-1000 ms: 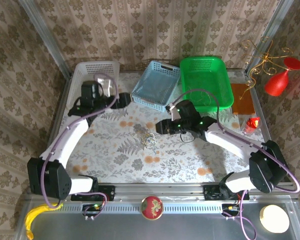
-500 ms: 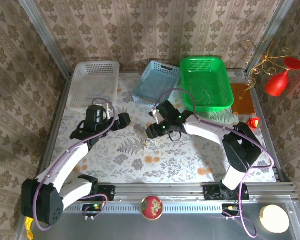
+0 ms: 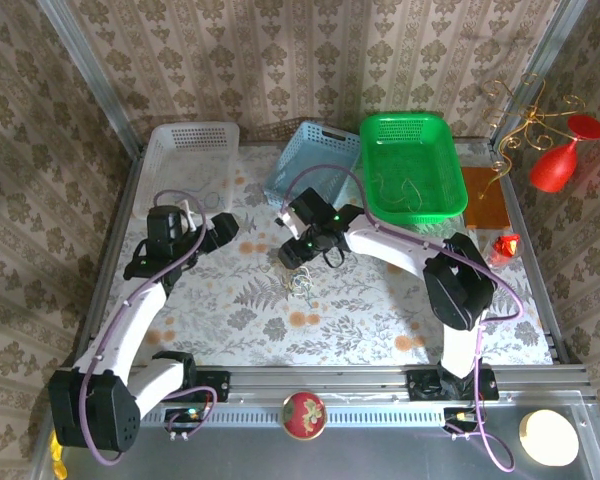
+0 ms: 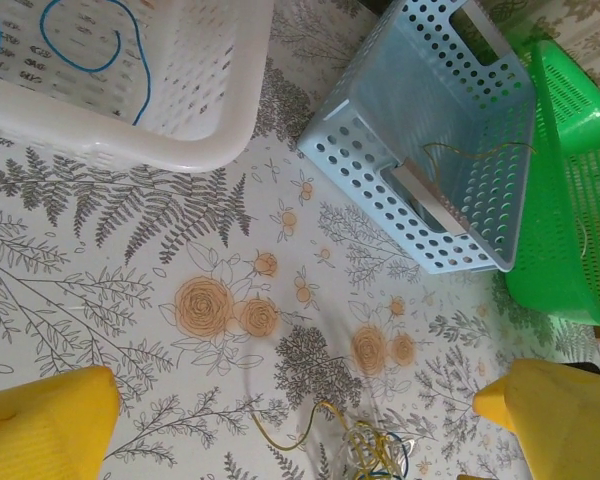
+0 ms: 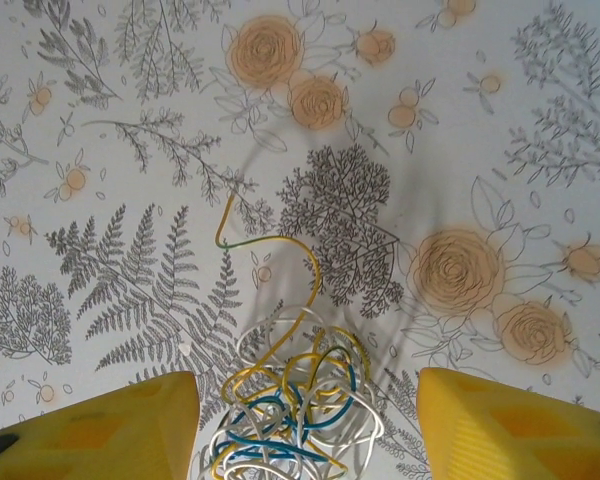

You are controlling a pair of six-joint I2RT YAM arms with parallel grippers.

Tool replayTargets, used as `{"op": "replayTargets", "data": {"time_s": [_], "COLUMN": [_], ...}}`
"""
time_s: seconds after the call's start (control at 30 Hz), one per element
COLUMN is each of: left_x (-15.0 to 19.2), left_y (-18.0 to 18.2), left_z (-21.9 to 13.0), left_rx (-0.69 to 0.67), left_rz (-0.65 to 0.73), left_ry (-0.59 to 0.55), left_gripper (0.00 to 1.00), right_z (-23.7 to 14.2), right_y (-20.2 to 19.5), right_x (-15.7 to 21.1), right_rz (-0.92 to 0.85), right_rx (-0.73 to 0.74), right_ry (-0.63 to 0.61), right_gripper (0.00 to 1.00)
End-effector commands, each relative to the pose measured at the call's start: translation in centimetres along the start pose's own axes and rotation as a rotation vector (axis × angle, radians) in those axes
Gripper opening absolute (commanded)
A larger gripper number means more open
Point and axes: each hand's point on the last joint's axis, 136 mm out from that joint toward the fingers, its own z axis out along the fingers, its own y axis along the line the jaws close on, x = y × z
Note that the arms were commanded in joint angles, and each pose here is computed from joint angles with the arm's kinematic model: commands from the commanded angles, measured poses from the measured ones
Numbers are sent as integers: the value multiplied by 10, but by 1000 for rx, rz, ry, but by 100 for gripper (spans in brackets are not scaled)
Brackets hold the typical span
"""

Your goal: Untangle the cables

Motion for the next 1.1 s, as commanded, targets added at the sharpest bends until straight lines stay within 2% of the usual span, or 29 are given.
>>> {"op": "replayTargets", "data": {"time_s": [0.0, 0.2, 0.33, 0.77, 1.07], "left_x": [-10, -10, -11, -22, -20], "left_y": [-13, -13, -13, -18, -17], "left_z": [-2, 0, 0, 1, 2], "left_rx": [50, 60, 61, 90, 92], "left_rz": [-5, -1, 5, -3, -12], "left_ry": [-16, -14, -16, -20, -18], "left_gripper": [100, 100, 100, 100, 100], "right_z": [-15, -37, -36, 20, 50], "right_y": [-2, 0, 3, 8, 10], "right_x": [-29, -73, -75, -18, 16], "right_rz": [-25, 9, 2, -49, -143], "right_rx": [30, -26, -53, -99, -44], "right_ry": [-67, -162, -127, 84, 192], "right_gripper": [62, 63, 63, 63, 64]}}
